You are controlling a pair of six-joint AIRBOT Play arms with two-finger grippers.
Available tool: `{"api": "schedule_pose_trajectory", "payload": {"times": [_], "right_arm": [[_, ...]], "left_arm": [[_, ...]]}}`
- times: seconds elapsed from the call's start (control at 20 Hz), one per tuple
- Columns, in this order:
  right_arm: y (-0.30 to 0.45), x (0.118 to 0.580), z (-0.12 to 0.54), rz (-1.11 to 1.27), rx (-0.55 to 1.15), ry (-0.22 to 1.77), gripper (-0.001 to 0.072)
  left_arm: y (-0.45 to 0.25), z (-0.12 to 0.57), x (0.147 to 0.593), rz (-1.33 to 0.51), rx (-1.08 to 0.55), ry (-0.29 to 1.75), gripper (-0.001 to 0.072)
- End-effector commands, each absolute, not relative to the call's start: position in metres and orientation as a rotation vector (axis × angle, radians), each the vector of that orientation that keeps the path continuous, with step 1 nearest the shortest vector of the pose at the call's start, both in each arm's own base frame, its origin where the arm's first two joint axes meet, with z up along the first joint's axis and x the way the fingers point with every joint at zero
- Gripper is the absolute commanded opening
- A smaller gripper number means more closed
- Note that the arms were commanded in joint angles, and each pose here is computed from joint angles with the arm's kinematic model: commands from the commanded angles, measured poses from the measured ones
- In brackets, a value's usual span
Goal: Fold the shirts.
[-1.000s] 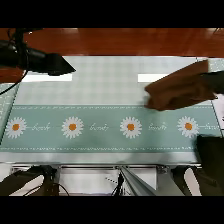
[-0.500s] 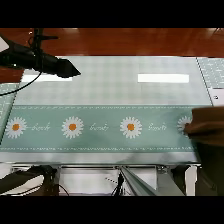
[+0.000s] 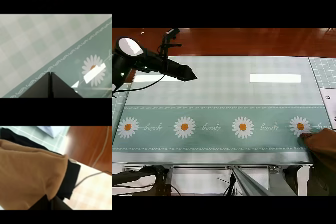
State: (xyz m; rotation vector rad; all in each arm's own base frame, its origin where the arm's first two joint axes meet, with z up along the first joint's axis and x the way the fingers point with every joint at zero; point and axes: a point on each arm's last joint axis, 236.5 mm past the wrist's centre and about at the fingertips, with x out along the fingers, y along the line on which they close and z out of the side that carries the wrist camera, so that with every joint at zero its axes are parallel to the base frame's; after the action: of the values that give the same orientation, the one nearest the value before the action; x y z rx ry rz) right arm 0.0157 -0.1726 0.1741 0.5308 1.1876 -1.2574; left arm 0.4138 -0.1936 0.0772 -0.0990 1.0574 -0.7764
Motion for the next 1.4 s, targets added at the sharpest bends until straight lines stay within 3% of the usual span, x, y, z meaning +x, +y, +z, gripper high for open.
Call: {"api": "schedule_pose_trajectory", "payload": {"times": [0.0,0.2,0.25,0.3,0.35,0.5,0.6,0.7,0.75,0.85,1.0,1.05,1.1,1.15,1.35], "right_arm": [[-0.172,-0.014,0.141,-1.323,0.512,1.382,0.0025],[-0.165,-0.057,0.093,-1.344,0.427,1.707,0.0033],[-0.166,-0.058,0.082,-1.303,0.395,1.747,0.0184],[-0.171,-0.056,0.071,-1.267,0.358,1.764,0.0473],[-0.177,-0.053,0.064,-1.253,0.333,1.751,0.0594],[-0.206,-0.020,0.057,-1.211,0.265,1.590,0.0601],[-0.223,0.051,0.047,-1.040,0.310,1.358,0.0601],[-0.241,0.148,0.069,-0.826,0.308,1.062,0.0601],[-0.245,0.199,0.090,-0.720,0.301,0.914,0.0601],[-0.224,0.290,0.128,-0.493,0.250,0.729,0.0601],[-0.124,0.399,0.112,-0.130,0.126,0.801,0.0604],[-0.084,0.419,0.094,-0.022,0.083,0.867,0.0614],[-0.042,0.431,0.075,0.084,0.050,0.944,0.0617],[-0.004,0.434,0.057,0.175,0.030,1.023,0.0619],[0.060,0.430,0.038,0.298,-0.008,1.110,0.0619]], "left_arm": [[-0.190,0.058,0.413,-0.813,-0.058,1.091,0.0020],[-0.170,0.056,0.411,-0.795,-0.087,1.128,0.0021],[-0.167,0.055,0.410,-0.792,-0.092,1.135,0.0021],[-0.165,0.055,0.409,-0.789,-0.097,1.140,0.0021],[-0.164,0.055,0.409,-0.790,-0.098,1.144,0.0021],[-0.165,0.056,0.408,-0.795,-0.102,1.144,0.0021],[-0.175,0.066,0.401,-0.842,-0.144,1.147,0.0040],[-0.192,0.088,0.388,-0.919,-0.237,1.163,0.0232],[-0.200,0.103,0.384,-0.942,-0.293,1.167,0.0269],[-0.193,0.116,0.387,-0.858,-0.211,1.169,0.0113],[-0.150,0.135,0.398,-0.508,0.102,1.141,0.0122],[-0.145,0.147,0.399,-0.451,0.182,1.105,0.0239],[-0.145,0.155,0.398,-0.406,0.216,1.083,0.0524],[-0.146,0.157,0.395,-0.353,0.206,1.085,0.0720],[-0.137,0.135,0.370,-0.162,0.222,1.222,0.0720]]}}
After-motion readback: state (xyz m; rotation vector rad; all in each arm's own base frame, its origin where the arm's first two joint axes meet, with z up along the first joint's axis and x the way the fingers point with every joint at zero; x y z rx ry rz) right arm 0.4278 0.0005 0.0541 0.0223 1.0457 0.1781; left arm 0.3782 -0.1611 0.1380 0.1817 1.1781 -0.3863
